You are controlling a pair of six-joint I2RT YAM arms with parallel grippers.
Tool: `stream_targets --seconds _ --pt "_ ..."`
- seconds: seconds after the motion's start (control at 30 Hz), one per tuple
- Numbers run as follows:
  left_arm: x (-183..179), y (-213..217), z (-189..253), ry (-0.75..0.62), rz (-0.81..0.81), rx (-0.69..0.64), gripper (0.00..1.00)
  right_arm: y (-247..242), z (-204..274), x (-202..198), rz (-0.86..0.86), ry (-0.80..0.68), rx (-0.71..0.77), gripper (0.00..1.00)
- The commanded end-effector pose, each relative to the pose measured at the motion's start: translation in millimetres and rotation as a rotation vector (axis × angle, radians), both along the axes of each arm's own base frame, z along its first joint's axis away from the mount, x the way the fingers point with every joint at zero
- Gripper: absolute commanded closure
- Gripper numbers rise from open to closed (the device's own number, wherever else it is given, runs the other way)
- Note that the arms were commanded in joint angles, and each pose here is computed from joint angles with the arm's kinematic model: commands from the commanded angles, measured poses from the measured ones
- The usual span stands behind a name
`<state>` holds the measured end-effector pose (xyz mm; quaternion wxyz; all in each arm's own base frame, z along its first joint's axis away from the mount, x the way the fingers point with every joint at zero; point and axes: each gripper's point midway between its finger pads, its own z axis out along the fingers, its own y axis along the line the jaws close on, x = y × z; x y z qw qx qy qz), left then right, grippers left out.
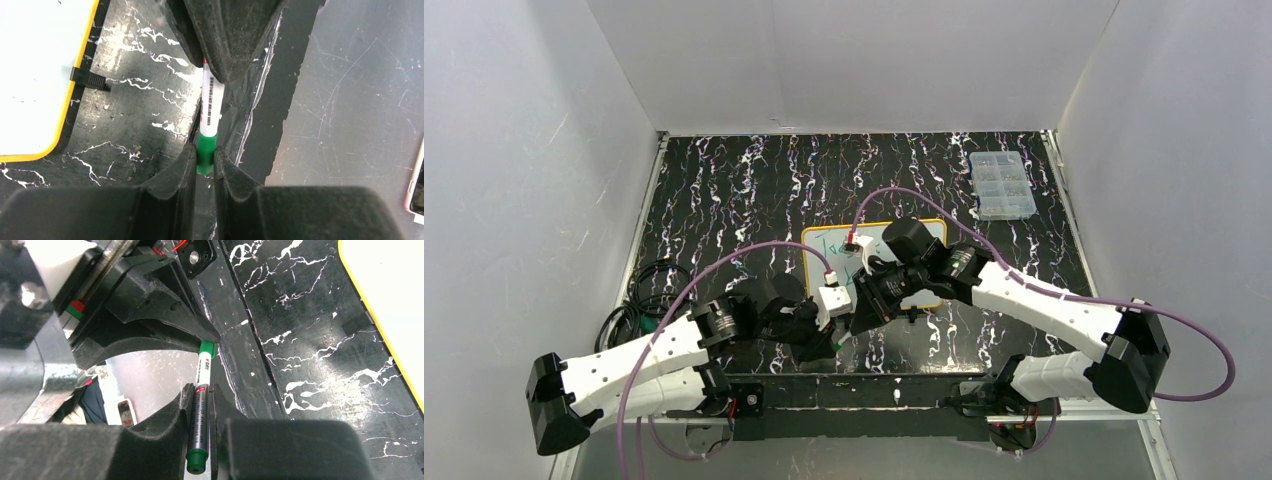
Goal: Write a sentence on the whiteboard
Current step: Close the whiteboard marker at the center of the board, then place the whiteboard marker at the center of the board.
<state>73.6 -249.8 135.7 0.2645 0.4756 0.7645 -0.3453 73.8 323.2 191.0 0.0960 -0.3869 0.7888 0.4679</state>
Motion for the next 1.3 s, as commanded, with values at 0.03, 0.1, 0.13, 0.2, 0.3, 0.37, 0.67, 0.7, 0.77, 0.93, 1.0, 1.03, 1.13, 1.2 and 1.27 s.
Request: stream_targets --seconds 0.03,0.1,0.13,0.2,0.3,0.37,0.67,0.7,0.77,0.93,1.0,1.03,1.13,1.2,1.27 --pt "47 -42 93 -0.257 0.099 -0.353 1.0 1 -18 -41 0.112 0.125 -0.05 0.99" --pt "48 -41 96 -0.266 0.104 -0.358 1.0 1 -19 -43 0.113 0.129 -0.051 0.99" --pt "49 -41 97 -0.269 0.108 -0.361 1.0 1 -20 -44 0.113 0.13 -0.051 0.99" --pt "48 -41 98 -0.268 0.107 -0.368 1.0 2 -22 -45 0.11 0.137 -0.052 0.99" --pt "48 -42 95 -0.259 0.104 -0.36 1.0 3 -22 -45 0.106 0.136 -0.046 0.99" --pt "46 -42 90 -0.241 0.101 -0.348 1.0 2 -23 -43 0.092 0.119 -0.053 0.99" --pt "55 5 43 -0.158 0.318 -0.093 0.34 -25 -49 12 -0.299 -0.067 -0.173 0.99" --pt "58 13 41 -0.162 0.356 -0.073 0.26 -26 -52 15 -0.331 -0.066 -0.165 0.99" --pt "62 26 39 -0.165 0.423 -0.041 0.16 -28 -57 16 -0.368 -0.058 -0.143 0.97" --pt "77 56 41 -0.191 0.584 0.054 0.02 -45 -77 32 -0.5 -0.123 -0.167 0.91" --pt "88 67 45 -0.206 0.646 0.088 0.02 -52 -82 39 -0.542 -0.15 -0.185 0.9" --pt "92 73 45 -0.204 0.676 0.106 0.02 -57 -85 43 -0.571 -0.168 -0.197 0.87" --pt "109 92 44 -0.152 0.777 0.104 0.02 -69 -87 54 -0.633 -0.223 -0.229 0.66" --pt "119 105 46 -0.139 0.844 0.099 0.02 -77 -83 61 -0.668 -0.262 -0.245 0.52" --pt "128 121 53 -0.16 0.92 0.094 0.02 -83 -73 68 -0.7 -0.305 -0.246 0.37"
